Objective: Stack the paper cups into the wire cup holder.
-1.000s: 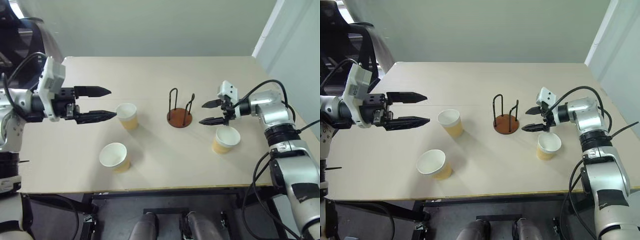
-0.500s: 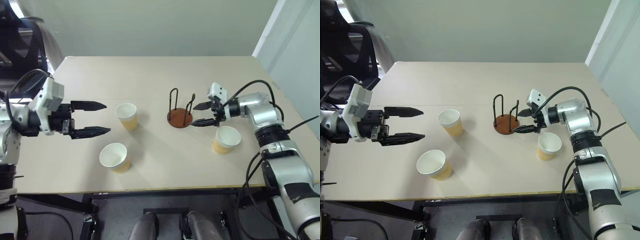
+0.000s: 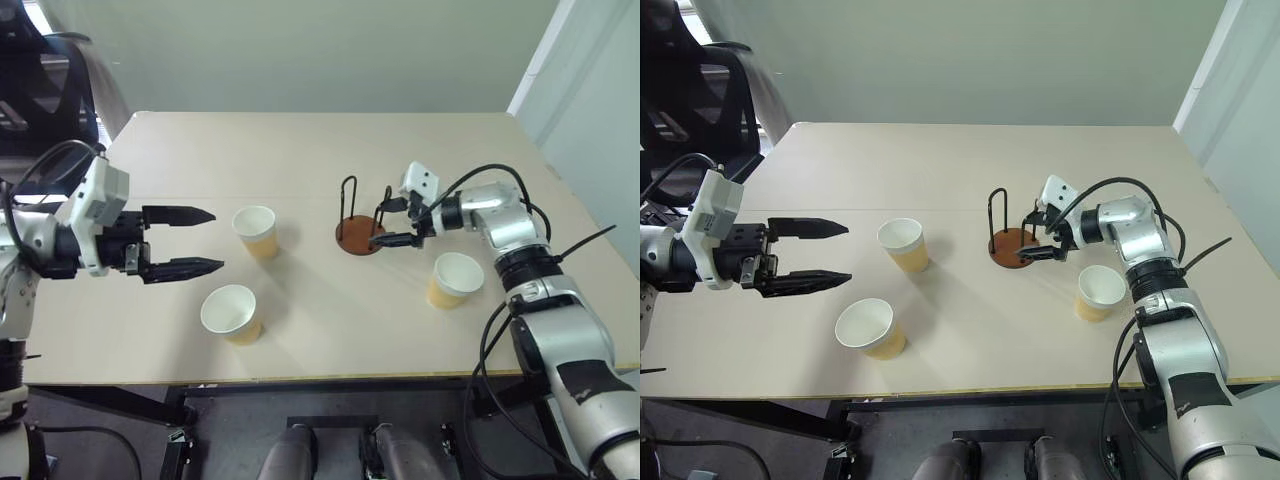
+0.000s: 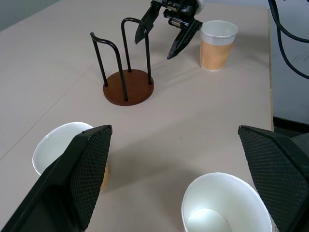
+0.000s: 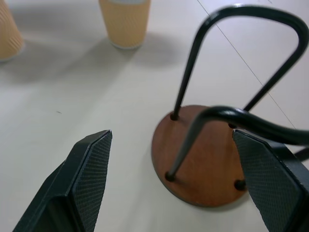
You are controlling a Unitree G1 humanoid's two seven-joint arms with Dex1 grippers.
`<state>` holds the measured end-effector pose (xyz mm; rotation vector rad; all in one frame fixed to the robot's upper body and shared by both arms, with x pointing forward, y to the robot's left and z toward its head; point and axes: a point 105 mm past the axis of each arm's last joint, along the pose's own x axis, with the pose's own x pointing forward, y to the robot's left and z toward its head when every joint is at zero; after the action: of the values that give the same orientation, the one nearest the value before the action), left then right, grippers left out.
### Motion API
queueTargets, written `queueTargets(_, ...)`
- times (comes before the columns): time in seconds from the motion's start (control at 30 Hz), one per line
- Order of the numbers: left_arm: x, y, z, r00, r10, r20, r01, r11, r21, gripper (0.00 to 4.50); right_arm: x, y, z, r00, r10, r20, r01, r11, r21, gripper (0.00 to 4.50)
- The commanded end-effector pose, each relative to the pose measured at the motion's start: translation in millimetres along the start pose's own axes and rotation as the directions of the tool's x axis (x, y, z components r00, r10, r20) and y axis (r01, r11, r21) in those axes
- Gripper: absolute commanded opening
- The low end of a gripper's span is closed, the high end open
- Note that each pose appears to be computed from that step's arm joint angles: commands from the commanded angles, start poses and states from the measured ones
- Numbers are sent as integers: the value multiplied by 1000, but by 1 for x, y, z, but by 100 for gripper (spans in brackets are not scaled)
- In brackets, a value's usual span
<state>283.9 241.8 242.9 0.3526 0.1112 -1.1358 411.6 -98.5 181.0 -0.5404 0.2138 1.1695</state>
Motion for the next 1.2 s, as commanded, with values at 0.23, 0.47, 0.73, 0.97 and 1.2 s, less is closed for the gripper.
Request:
queueTargets(0.23, -4, -1, 13, 1000, 11, 2, -11, 999, 42, 450, 8, -6, 22, 999, -47, 20, 47, 999, -15, 367)
queueTargets(0.47, -5, -1, 12, 1000, 14, 1, -14, 999, 38, 450, 14, 0, 19, 999, -36, 8, 36, 999, 4, 123)
queueTargets(0.73, -5, 0, 12, 1000, 14, 0, -14, 999, 36, 450, 16, 2, 18, 999, -34, 4, 34, 999, 8, 7)
queueTargets(0.97, -8, 1, 10, 1000, 7, -11, -6, 999, 33, 450, 8, 9, 23, 997, 81, 13, -80, 996, -39, 7)
queueTargets(1.2, -9, 2, 10, 1000, -2, -22, 2, 1000, 27, 450, -8, 16, 30, 979, 203, -16, -203, 974, -96, 7)
